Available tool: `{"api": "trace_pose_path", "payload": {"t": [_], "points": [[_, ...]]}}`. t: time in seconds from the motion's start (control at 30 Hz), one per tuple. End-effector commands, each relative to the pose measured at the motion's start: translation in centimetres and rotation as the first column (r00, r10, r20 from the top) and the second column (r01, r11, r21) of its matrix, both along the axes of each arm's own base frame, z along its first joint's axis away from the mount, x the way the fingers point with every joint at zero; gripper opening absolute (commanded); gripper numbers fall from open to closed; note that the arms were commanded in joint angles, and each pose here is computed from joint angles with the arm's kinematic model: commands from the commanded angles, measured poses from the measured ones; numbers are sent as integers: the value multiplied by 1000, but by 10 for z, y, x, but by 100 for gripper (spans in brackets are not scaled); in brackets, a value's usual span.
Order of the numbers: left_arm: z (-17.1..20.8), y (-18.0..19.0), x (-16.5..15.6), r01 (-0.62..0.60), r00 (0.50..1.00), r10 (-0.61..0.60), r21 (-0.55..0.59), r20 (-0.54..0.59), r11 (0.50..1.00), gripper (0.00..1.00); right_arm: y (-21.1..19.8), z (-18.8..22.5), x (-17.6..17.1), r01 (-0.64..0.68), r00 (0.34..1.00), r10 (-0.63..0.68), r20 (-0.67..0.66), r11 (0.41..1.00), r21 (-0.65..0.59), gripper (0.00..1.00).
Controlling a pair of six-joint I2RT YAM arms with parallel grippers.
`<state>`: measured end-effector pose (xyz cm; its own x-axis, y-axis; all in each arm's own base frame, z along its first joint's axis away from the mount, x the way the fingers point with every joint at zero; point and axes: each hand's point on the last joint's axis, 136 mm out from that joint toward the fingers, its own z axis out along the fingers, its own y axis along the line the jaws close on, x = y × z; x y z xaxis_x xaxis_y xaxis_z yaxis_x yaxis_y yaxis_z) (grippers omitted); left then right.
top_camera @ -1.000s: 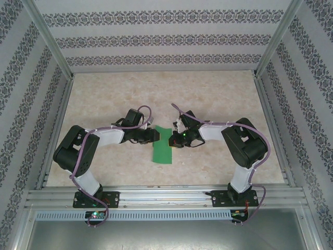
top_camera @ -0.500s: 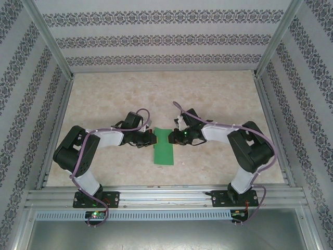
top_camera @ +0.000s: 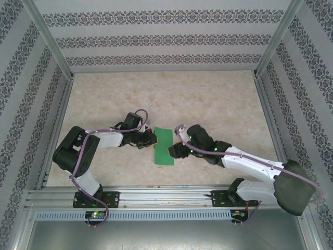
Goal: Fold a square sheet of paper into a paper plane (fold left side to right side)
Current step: Third fold the triangle at the center of the table.
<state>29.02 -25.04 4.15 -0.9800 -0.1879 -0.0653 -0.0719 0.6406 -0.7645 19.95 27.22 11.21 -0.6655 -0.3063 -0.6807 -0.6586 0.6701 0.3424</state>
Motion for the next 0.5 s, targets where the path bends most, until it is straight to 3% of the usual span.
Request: {"api": "trace_pose_path", "payload": {"t": [0.0,0.2,0.47], "points": [[11,-1,5,-25,1000,25,-49,9,998,5,2,-10,-11,-68,974,98,205,987,-146,59],[13,-3,5,-27,1000,27,-58,-3,998,4,22,-42,-45,-163,910,280,307,921,-355,68],[12,-4,5,-22,1000,21,-60,-13,998,4,51,-63,-41,-148,883,336,329,862,-485,76]]}}
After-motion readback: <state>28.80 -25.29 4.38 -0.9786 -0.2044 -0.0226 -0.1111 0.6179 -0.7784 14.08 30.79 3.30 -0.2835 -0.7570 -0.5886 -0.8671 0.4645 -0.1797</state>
